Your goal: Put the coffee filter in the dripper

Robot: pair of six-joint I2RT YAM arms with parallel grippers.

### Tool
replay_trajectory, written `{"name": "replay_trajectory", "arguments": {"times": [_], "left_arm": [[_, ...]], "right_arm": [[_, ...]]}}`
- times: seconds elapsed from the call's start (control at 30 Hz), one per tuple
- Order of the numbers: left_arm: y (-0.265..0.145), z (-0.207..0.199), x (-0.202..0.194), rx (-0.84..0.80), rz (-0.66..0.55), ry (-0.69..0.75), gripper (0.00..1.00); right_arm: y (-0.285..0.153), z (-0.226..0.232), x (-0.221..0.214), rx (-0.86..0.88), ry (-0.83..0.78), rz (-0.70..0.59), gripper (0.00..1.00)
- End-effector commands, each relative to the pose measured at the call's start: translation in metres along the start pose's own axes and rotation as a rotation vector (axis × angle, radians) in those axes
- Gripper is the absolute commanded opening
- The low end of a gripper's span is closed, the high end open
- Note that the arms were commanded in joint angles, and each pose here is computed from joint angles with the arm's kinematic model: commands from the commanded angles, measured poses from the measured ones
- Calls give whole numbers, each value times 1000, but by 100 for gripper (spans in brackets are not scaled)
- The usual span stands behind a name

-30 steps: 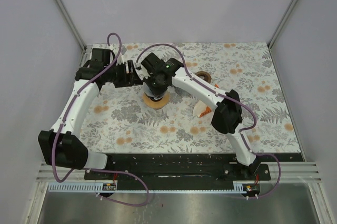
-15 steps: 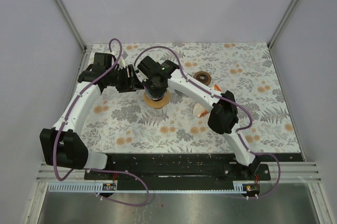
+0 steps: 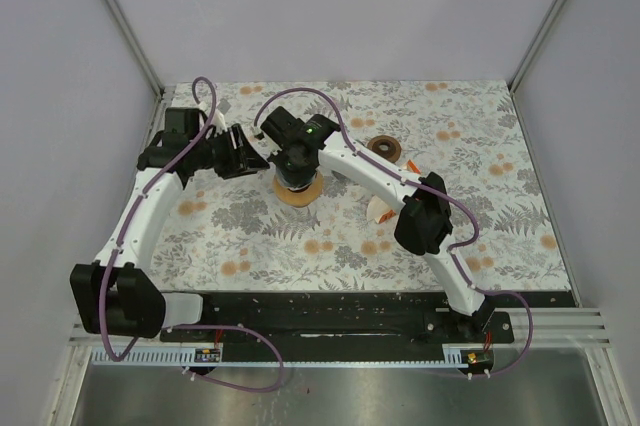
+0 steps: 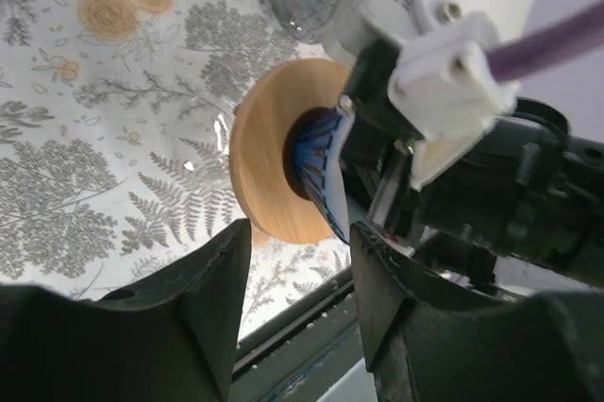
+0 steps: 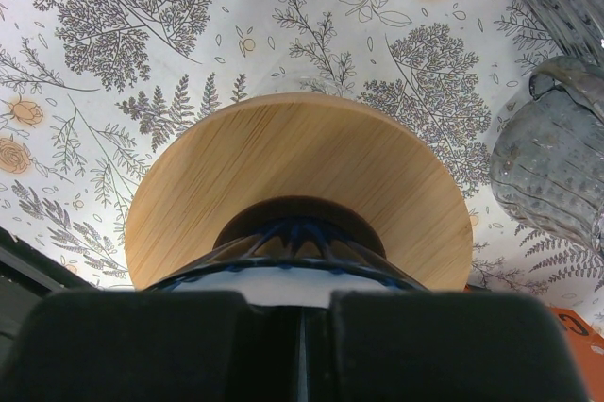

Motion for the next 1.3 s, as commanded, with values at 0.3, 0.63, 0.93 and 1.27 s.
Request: {"name": "replay_trajectory", "arguments": {"times": [0.3, 0.63, 0.93, 1.27], "left_arm": [[0, -5, -13, -220, 4, -44, 67], [12, -5, -9, -215, -12, -67, 52], [22, 6, -11, -175, -7, -93, 43], [23, 9, -12, -153, -14, -89, 32]], "right_arm": [[32, 11, -12, 11, -1, 86, 0], [30, 12, -11, 23, 8, 79, 0], [10, 9, -1, 9, 6, 22, 0], [-22, 4, 15, -14, 9, -86, 0]]}}
Point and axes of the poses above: each gripper's point midway between its finger pads, its own y axis out along the fingers, its own z axis along the line the jaws close on, x = y × z, the point moved 8 cm from there along -y, back along the fingers, and after that the axes turned 10 degrees about -y, right-handed, at the moved point
